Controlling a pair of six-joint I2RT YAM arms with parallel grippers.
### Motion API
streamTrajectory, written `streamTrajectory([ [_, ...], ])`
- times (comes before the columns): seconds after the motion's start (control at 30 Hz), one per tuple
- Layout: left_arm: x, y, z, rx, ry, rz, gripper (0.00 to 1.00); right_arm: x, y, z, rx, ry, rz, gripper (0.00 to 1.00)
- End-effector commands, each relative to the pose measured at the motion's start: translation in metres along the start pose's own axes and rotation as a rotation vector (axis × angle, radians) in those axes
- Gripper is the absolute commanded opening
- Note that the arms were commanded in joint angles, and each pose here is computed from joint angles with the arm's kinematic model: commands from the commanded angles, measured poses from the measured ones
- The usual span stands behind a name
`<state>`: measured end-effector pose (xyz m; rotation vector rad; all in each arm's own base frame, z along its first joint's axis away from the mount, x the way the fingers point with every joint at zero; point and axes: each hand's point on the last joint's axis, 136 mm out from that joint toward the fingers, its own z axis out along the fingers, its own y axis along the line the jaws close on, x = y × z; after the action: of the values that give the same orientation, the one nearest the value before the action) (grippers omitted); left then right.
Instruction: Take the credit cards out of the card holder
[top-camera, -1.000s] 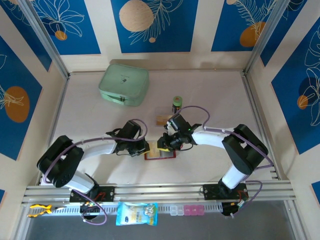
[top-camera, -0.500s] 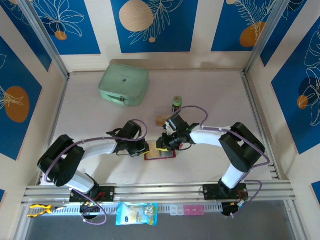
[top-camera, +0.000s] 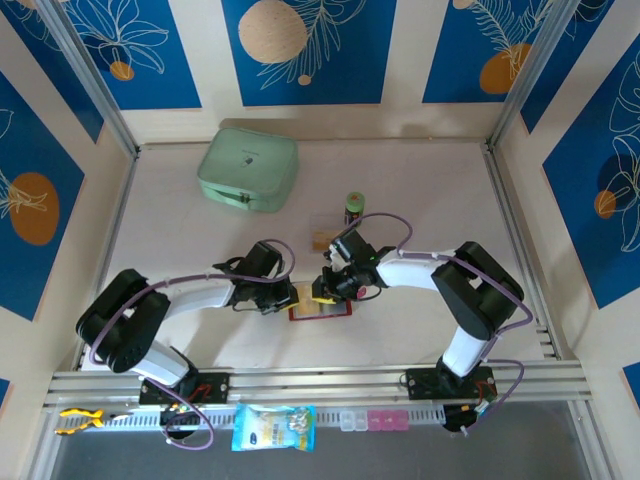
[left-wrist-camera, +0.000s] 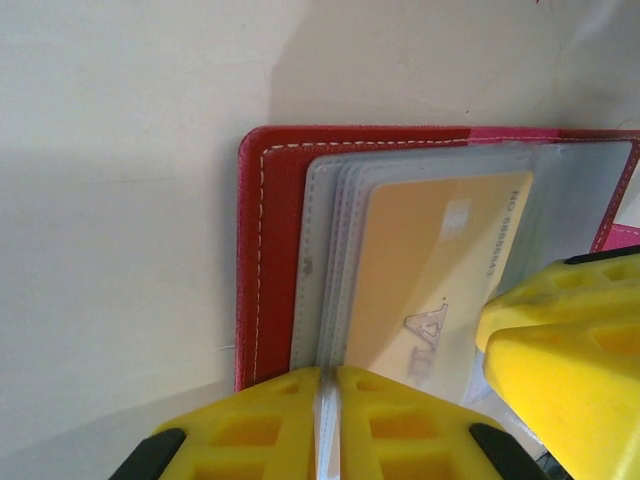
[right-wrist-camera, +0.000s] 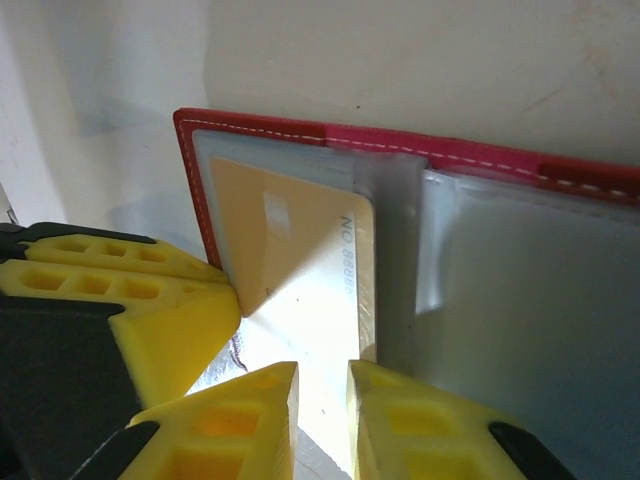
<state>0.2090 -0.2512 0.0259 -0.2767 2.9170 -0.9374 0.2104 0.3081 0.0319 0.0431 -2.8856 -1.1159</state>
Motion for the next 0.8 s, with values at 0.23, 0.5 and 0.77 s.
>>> streamTrajectory([
  [0.23, 0.002, 0.010, 0.002, -0.042, 0.025, -0.011, 0.12, -0.002, 0.000, -0.003, 0.033, -0.005, -0.019, 0.24],
  [0.5, 0.002, 0.012, 0.003, -0.048, 0.030, -0.011, 0.12, -0.003, 0.002, -0.008, 0.032, -0.019, -0.030, 0.27],
  [0.77, 0.001, 0.010, 0.002, -0.047, 0.027, -0.008, 0.12, -0.005, 0.003, -0.014, 0.046, -0.038, -0.041, 0.27],
])
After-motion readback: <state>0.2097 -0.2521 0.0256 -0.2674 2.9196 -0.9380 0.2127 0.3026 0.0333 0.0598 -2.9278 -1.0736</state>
